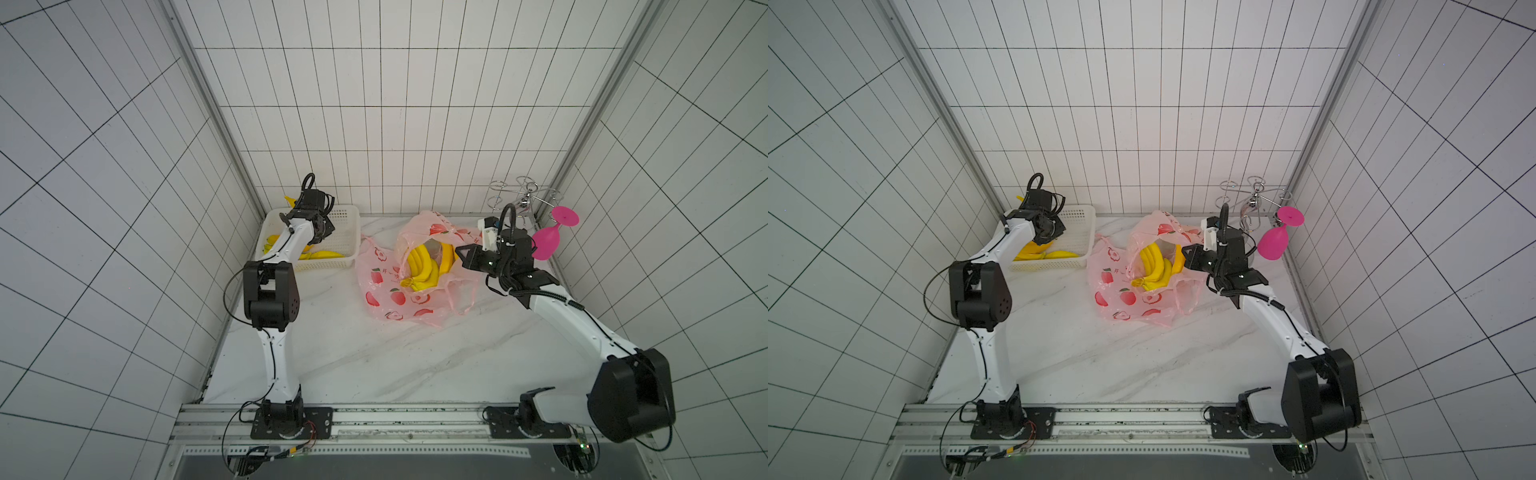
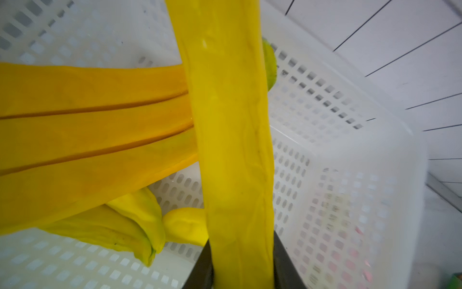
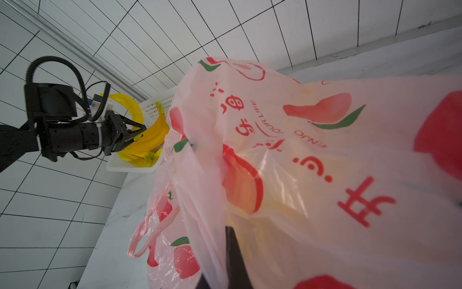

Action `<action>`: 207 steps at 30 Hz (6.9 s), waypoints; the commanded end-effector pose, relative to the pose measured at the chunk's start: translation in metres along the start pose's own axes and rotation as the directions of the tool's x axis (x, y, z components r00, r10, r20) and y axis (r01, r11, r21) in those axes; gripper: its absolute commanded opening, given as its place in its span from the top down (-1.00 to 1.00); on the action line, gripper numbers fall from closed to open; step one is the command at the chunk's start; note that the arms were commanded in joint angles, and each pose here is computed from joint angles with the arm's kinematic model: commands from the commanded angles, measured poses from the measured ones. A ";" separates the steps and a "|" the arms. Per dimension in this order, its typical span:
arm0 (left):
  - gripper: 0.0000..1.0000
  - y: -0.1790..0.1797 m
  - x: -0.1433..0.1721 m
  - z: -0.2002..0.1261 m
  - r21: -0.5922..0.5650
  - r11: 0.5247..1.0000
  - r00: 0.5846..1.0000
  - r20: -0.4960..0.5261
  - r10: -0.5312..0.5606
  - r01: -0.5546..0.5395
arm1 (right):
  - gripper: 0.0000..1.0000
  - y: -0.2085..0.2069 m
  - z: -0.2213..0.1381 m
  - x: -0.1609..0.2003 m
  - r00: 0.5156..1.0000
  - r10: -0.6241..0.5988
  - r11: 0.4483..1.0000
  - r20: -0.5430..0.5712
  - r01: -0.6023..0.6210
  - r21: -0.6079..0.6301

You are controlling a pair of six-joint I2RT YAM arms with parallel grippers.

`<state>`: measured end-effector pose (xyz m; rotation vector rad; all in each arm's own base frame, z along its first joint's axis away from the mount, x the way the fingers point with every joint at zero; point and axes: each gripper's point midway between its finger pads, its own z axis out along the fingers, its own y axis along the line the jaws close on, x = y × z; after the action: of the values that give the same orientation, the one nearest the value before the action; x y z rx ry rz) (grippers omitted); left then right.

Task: Place the banana into a plastic bag & tie a knot
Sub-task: Pick up the banana from the basket, then place the banana into the plastic bag, then adjust the plastic bag at the center of the board.

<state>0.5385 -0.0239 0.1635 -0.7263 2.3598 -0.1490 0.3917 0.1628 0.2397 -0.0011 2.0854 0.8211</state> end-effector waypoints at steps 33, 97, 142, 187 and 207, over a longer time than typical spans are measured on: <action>0.61 -0.185 0.369 -0.166 0.763 0.288 0.564 0.119 0.817 -0.578 | 1.00 0.048 -0.029 -0.047 0.992 -0.086 0.995 0.087 0.090 -0.038; 0.20 -0.130 0.219 -0.122 0.437 0.701 0.815 0.156 0.558 -0.563 | 1.00 0.008 -0.003 -0.021 0.996 -0.086 0.993 0.016 0.085 0.087; 1.00 -0.214 0.168 -0.170 0.561 0.656 0.859 0.248 0.449 -0.505 | 0.07 -0.018 -0.089 0.130 0.990 0.038 0.976 -0.138 -0.007 0.219; 1.00 -0.133 0.072 -0.285 0.590 0.730 0.930 0.319 0.182 -0.345 | 1.00 0.026 -0.079 -0.096 0.992 -0.123 0.987 0.020 0.121 0.104; 1.00 -0.157 0.087 -0.305 0.644 0.670 0.929 0.266 0.257 -0.369 | -0.48 0.064 -0.174 -0.102 0.916 -0.389 0.885 0.100 0.341 0.318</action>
<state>0.3733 -0.2282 0.3980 0.0419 1.9854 -0.7494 0.3174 0.0994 0.4113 -0.1426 1.9589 0.3630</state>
